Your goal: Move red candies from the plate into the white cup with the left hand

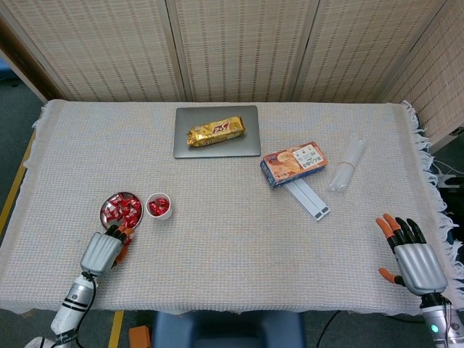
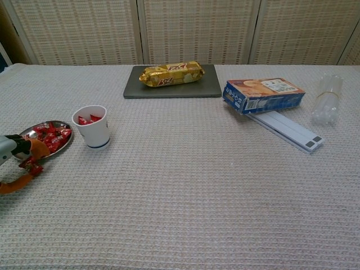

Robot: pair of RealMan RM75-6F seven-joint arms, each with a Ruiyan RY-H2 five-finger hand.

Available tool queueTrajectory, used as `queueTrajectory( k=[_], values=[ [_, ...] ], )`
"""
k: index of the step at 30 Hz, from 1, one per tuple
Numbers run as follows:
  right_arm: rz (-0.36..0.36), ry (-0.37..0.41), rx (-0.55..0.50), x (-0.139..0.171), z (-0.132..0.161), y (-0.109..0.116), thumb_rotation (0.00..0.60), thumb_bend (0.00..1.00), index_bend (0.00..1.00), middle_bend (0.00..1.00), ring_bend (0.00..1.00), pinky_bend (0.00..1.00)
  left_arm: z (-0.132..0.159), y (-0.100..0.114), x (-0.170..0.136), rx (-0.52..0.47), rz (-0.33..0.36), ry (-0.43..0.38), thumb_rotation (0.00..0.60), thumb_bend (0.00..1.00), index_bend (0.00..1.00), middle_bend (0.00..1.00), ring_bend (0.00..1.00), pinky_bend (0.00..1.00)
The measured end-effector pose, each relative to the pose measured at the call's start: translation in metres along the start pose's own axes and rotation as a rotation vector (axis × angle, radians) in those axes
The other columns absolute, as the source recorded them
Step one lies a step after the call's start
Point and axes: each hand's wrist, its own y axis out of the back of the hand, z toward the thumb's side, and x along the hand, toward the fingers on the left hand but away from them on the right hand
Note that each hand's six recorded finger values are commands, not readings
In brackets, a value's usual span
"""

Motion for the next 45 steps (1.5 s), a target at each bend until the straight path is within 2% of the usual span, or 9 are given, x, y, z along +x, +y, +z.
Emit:
queueTrajectory(
  k=[6, 13, 18, 21, 25, 28, 39, 42, 45],
  values=[
    [-0.001, -0.002, 0.000, 0.000, -0.001, 0.000, 0.600, 0.06, 0.00, 0.00, 0.00, 0.00, -0.005, -0.005, 0.001, 0.013, -0.024, 0.014, 0.600, 0.39, 0.33, 0.34, 0.32, 1.00],
    [-0.002, -0.002, 0.001, 0.000, 0.000, 0.000, 0.600, 0.06, 0.00, 0.00, 0.00, 0.00, -0.009, -0.009, -0.003, 0.043, -0.038, 0.022, 0.600, 0.39, 0.36, 0.37, 0.38, 1.00],
    [0.000, -0.001, 0.001, 0.000, 0.000, 0.000, 0.600, 0.06, 0.00, 0.00, 0.00, 0.00, -0.008, -0.009, -0.003, 0.056, -0.034, 0.019, 0.600, 0.39, 0.41, 0.42, 0.43, 1.00],
    [0.000, 0.000, 0.000, 0.000, 0.000, 0.000, 0.600, 0.06, 0.00, 0.00, 0.00, 0.00, -0.008, -0.009, -0.001, 0.063, -0.032, 0.022, 0.600, 0.39, 0.47, 0.50, 0.49, 1.00],
    [0.002, 0.001, 0.000, 0.000, 0.000, 0.000, 0.600, 0.06, 0.00, 0.00, 0.00, 0.00, -0.008, -0.006, 0.000, 0.063, -0.007, 0.026, 0.600, 0.43, 0.54, 0.59, 0.56, 1.00],
    [0.004, 0.003, -0.002, 0.000, 0.000, -0.001, 0.600, 0.06, 0.00, 0.00, 0.00, 0.00, -0.008, -0.001, 0.002, 0.061, 0.016, 0.028, 0.600, 0.44, 0.56, 0.62, 0.59, 1.00],
    [0.007, 0.000, -0.003, -0.001, 0.000, -0.001, 0.600, 0.06, 0.00, 0.00, 0.00, 0.00, 0.003, 0.039, 0.025, 0.011, 0.148, -0.009, 0.600, 0.45, 0.55, 0.61, 0.58, 1.00],
    [0.010, -0.005, -0.002, -0.003, -0.001, -0.001, 0.600, 0.06, 0.00, 0.00, 0.00, 0.00, 0.015, 0.062, 0.049, -0.011, 0.208, -0.040, 0.600, 0.45, 0.55, 0.61, 0.57, 1.00],
    [0.010, -0.009, -0.001, -0.004, -0.002, -0.001, 0.600, 0.06, 0.00, 0.00, 0.00, 0.00, 0.032, 0.082, 0.079, -0.031, 0.231, -0.073, 0.600, 0.45, 0.55, 0.60, 0.56, 1.00]
  ],
)
